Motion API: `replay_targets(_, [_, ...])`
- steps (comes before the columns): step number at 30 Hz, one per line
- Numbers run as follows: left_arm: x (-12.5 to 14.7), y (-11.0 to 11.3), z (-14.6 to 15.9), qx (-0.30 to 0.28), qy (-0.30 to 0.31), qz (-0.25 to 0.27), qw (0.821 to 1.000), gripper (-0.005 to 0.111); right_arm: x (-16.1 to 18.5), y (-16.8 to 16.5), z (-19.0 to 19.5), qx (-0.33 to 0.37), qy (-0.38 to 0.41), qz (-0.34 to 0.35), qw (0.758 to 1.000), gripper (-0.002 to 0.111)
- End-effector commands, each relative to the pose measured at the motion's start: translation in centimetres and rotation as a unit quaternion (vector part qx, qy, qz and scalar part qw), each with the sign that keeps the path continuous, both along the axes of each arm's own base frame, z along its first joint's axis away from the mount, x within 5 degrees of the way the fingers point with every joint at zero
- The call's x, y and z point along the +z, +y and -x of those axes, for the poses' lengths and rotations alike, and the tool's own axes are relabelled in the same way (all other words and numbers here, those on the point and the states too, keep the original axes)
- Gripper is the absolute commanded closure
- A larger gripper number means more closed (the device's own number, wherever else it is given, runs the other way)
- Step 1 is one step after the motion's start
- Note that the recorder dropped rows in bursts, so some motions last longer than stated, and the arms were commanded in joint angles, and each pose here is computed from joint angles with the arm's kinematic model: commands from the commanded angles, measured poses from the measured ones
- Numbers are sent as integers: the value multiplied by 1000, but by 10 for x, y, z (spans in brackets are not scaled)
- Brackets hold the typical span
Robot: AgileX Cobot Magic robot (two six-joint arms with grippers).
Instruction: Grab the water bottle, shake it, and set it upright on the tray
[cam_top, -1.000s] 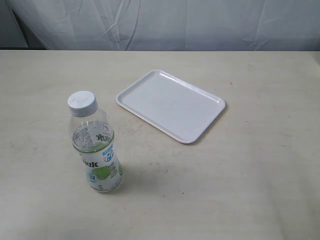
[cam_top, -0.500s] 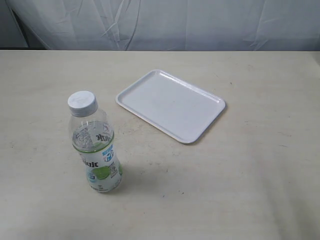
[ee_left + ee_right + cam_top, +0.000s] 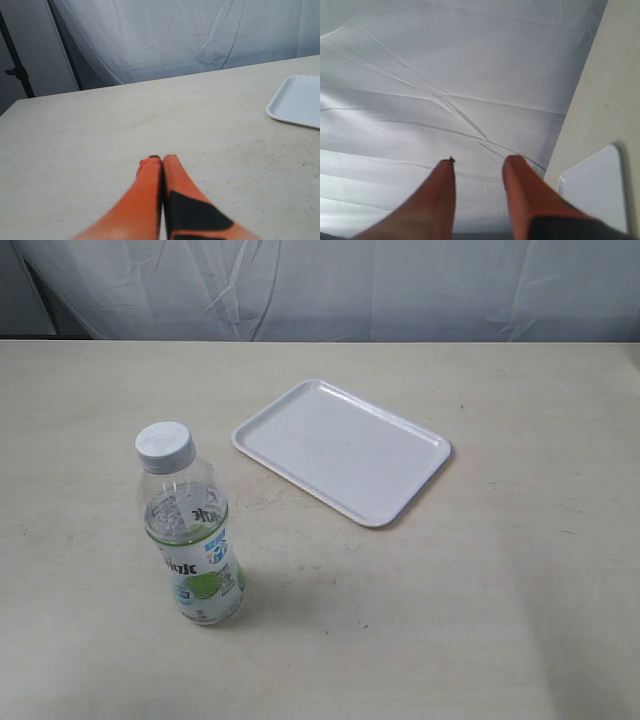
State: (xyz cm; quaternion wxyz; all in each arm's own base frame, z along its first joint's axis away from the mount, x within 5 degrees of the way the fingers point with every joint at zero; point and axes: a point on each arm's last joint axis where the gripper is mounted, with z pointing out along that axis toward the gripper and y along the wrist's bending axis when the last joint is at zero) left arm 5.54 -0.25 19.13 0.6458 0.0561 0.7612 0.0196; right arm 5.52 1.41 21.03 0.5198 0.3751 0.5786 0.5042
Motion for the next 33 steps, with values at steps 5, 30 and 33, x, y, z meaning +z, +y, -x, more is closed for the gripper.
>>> replay_targets(5, [0, 0, 0, -1, -6, 5, 1000, 106, 4, 19, 8, 106, -7, 70, 992, 107])
replay_targets(30, [0, 0, 0, -1, -6, 5, 1000, 106, 42, 68, -75, 394, -106, 414, 814, 109])
replay_targets(33, [0, 0, 0, -1, -6, 5, 1000, 106, 38, 61, -94, 358, -38, 422, 832, 109])
